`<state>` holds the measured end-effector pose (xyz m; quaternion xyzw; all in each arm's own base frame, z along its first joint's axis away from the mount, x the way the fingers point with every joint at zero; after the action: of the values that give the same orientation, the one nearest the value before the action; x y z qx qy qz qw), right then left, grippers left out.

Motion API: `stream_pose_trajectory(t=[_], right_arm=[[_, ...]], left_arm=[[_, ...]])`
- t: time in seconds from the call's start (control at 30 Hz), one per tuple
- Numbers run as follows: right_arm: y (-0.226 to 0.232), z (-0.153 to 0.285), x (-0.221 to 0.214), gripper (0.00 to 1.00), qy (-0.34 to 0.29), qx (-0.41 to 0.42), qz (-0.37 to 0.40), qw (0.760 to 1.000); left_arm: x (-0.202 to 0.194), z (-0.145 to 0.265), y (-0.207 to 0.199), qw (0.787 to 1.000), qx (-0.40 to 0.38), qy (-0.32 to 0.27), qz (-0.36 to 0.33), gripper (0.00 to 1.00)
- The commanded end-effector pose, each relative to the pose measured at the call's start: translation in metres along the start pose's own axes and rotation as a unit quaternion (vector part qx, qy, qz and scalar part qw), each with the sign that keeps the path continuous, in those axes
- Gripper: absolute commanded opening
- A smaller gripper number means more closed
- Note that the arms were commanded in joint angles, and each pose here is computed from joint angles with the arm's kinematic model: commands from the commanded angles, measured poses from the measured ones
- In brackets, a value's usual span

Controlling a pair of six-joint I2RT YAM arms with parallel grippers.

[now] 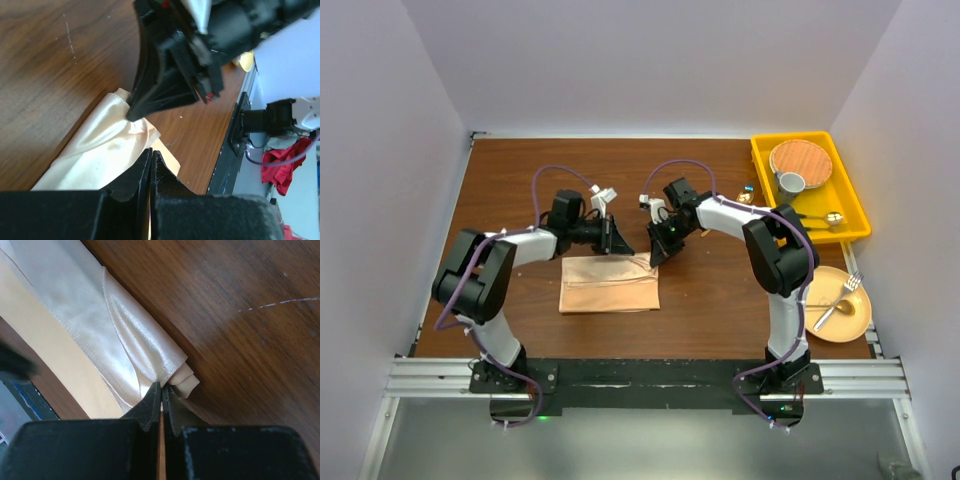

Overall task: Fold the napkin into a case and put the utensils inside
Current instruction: Smooth out the 2/3-rectangle-folded napkin on the folded napkin.

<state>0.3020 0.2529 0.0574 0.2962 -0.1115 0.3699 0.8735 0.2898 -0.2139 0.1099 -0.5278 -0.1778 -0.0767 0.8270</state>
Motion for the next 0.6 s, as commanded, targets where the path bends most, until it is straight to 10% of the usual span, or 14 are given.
stream_pose_trajectory(t=[0.0,0.57], right_arm=[[-0.007,-0.001,-0.009,0.00,0.008,-0.023,0.008,1.000],[0.012,0.016,0.004,0.06,-0.018,0.018,0.031,0.999]], left_arm=[[0.013,-0.025,0.006,0.999,0.037,-0.026,0.020,0.04],[-0.005,-0.049,0.043,0.993,0.096,-0.011,0.070,0.00]])
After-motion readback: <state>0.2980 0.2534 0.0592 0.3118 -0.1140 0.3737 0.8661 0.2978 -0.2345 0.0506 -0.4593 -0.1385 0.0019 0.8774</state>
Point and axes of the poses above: each gripper's point midway between its finger pads, its own z axis back along the fingers, its own y axis along the line the jaws close on, x = y × z, the point moved 5 cm from there along z, back along the fingers, and after that the axes turned 10 degrees about z, right-handed, at the moved point
